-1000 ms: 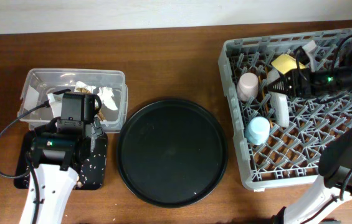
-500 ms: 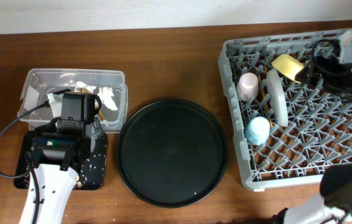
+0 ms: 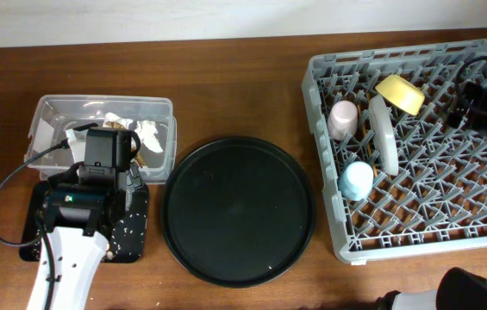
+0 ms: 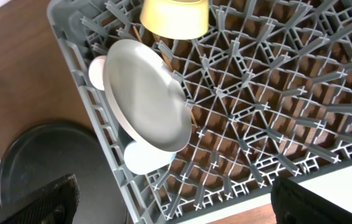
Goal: Sort waste into correct bins and load items into the dishwasher rack
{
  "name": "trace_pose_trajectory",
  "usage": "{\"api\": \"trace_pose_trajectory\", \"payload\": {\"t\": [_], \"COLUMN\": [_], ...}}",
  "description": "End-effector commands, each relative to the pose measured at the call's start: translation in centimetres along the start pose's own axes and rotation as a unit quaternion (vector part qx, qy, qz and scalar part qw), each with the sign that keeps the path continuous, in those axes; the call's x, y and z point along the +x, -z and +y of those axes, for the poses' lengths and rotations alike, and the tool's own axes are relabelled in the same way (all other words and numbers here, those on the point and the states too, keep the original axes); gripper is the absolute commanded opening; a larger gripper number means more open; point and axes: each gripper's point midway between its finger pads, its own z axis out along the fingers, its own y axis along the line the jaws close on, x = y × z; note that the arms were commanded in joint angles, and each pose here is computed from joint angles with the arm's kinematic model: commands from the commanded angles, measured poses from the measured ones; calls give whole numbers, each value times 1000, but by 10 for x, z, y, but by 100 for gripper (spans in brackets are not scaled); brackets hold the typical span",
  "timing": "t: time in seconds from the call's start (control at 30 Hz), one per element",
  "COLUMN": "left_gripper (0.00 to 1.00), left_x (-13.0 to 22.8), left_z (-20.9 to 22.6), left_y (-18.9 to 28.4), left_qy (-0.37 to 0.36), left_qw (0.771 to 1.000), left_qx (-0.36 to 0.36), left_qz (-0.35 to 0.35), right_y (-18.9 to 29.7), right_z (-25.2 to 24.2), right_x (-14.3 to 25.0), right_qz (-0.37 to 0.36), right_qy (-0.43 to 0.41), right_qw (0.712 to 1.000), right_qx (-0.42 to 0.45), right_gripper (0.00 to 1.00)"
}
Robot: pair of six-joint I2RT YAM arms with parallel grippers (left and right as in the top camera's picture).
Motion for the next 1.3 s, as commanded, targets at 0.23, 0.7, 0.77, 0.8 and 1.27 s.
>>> {"api": "trace_pose_trajectory", "payload": {"t": [0.23,0.7,0.77,0.8,1.27], "left_gripper": [99,99,99,99,99], "left_x": [0,0,0,0,0], "left_z": [1,1,1,1,1], "left_y": [0,0,0,0,0], "left_qy": [-3,-3,-3,-3,-3], "left_qw": [1000,1000,1000,1000,1000], "left_qx": [0,0,0,0,0], "left_qz": [0,0,0,0,0], "right_y": [-3,143,163,174,185], "right_z": [-3,39,52,59,77], "right_x": [-3,62,81,92,159], "right_qz": [3,-211,-240,-255,-483], "right_qy": [-6,61,89,105,214], "right_qw": [1000,976,966,960,835], "right_qx": [9,-13,-32,-44,-152], "right_gripper": [99,99,99,99,99]}}
